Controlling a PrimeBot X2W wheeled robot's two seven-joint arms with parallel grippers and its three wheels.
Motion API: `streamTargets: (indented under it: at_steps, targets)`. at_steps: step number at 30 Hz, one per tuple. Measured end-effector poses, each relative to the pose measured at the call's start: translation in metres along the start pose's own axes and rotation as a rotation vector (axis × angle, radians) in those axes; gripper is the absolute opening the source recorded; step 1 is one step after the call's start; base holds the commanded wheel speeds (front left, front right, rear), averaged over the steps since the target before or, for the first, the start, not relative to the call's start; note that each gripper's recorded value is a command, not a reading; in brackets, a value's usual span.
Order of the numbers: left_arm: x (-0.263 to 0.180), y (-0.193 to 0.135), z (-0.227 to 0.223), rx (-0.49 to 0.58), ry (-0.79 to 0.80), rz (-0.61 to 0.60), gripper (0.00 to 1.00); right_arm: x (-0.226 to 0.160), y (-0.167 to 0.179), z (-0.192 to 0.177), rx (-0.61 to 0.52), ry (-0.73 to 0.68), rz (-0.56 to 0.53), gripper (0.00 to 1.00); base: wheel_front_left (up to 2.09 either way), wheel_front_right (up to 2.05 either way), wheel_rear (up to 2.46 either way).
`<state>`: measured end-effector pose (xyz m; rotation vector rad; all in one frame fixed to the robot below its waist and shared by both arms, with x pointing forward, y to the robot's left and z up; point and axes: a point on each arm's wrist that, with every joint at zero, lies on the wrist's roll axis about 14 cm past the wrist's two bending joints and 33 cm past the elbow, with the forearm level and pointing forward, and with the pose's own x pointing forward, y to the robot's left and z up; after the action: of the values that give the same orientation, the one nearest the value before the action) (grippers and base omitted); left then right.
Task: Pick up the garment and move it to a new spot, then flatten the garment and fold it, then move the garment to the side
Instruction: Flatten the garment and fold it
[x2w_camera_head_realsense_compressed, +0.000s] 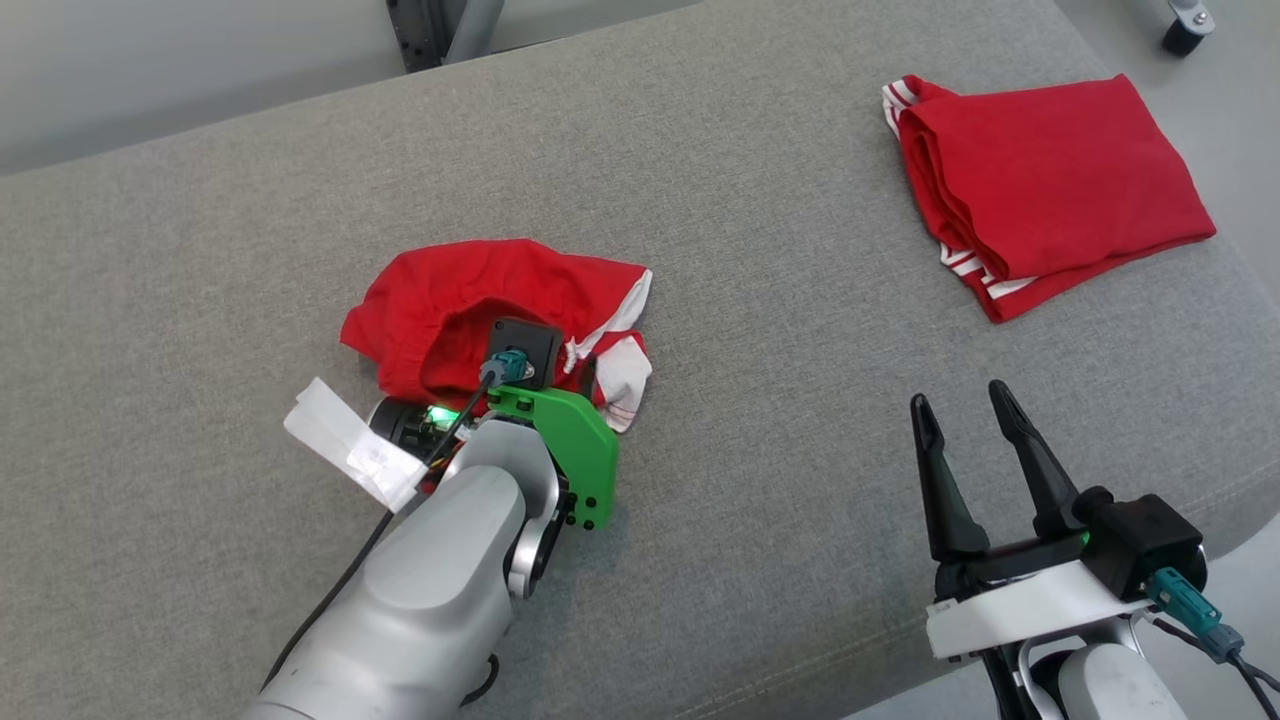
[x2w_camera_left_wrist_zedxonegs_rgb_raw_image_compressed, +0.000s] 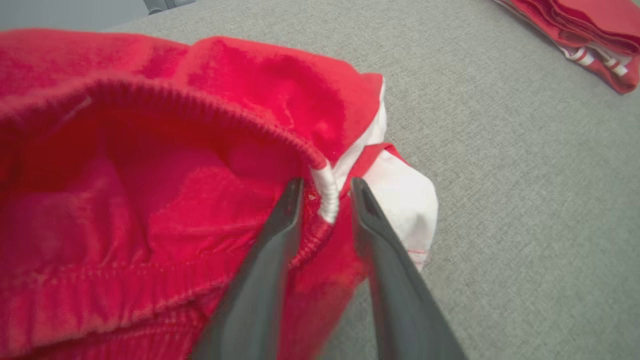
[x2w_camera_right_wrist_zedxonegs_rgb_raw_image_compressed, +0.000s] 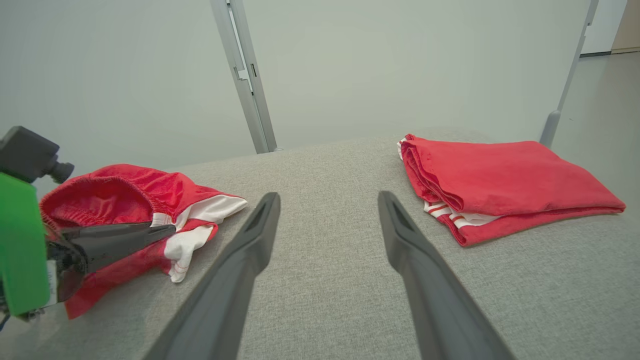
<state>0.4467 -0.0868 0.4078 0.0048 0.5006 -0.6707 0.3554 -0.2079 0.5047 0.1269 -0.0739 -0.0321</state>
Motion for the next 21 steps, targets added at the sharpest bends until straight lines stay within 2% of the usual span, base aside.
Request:
streamTargets:
  at_steps: [4, 9, 16, 21]
  targets:
    - [-0.002, -0.005, 0.009, -0.013, -0.025, -0.025, 0.0, -0.001, 0.001, 0.003, 0.003, -0.011, 0.001, 1.0, 0.0, 0.0, 0.0]
    - [-0.006, -0.021, 0.05, -0.062, -0.119, -0.101, 0.0, -0.005, 0.003, 0.009, 0.009, -0.029, 0.003, 1.0, 0.0, 0.0, 0.0]
    - [-0.024, -0.047, 0.155, 0.0, -0.312, -0.211, 0.0, -0.02, 0.007, 0.014, 0.039, -0.047, 0.001, 1.0, 0.0, 0.0, 0.0]
    - [-0.054, -0.075, 0.234, 0.051, -0.443, -0.298, 0.0, -0.034, 0.004, 0.021, 0.053, -0.069, -0.014, 1.0, 0.0, 0.0, 0.0]
